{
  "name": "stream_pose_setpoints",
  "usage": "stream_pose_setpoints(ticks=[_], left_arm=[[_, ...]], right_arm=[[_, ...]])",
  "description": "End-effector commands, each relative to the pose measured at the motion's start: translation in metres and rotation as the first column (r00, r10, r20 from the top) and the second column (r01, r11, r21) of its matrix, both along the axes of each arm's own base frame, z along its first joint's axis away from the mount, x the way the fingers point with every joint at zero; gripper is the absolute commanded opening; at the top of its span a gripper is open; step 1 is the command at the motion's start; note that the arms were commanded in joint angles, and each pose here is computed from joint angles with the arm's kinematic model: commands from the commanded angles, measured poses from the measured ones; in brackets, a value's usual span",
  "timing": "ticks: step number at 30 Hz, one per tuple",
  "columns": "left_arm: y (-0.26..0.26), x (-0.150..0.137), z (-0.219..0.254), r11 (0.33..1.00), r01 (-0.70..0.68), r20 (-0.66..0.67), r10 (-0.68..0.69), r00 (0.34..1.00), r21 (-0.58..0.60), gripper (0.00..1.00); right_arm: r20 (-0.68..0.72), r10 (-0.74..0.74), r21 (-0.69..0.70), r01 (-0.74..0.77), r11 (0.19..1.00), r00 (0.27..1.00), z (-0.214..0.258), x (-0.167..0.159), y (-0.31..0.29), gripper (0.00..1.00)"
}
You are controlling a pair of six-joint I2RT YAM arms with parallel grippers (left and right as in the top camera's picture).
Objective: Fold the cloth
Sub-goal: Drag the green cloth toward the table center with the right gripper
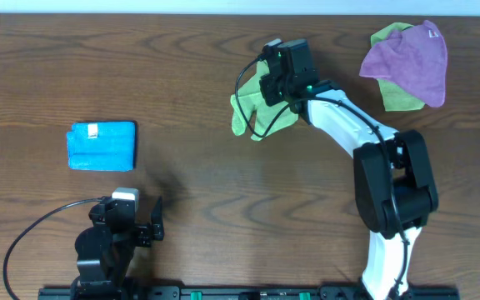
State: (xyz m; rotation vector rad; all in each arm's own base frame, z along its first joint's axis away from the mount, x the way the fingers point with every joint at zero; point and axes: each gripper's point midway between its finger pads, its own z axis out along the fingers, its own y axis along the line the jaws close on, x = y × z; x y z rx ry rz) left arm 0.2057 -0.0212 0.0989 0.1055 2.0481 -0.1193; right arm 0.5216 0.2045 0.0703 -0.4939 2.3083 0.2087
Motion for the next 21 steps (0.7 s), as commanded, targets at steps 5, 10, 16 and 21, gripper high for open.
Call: stream_pose_setpoints(ticks=[5, 10, 16, 21], left_arm=[[-0.001, 0.000, -0.004, 1.000, 0.000, -0.007, 0.000, 1.000, -0.011, 0.95], [-0.001, 0.000, -0.004, 1.000, 0.000, -0.007, 0.000, 1.000, -0.011, 0.95], [-0.001, 0.000, -0.004, 1.000, 0.000, -0.007, 0.000, 1.000, -0.011, 0.95], [-0.001, 0.000, -0.004, 1.000, 0.000, -0.007, 0.000, 1.000, -0.011, 0.96]], right_arm=[[0.081, -0.072, 0.005, 0.072, 0.997, 0.994, 0.028, 0.017, -0.006, 0.84], [0.044, -0.138, 0.086, 0.133, 0.987, 0.990, 0.075, 0.002, -0.008, 0.99], [-0.022, -0.141, 0.234, 0.142, 0.962, 0.990, 0.155, -0.051, -0.013, 0.99], [-0.246, -0.110, 0.323, 0.188, 0.928, 0.963, 0.166, -0.110, -0.019, 0.99]])
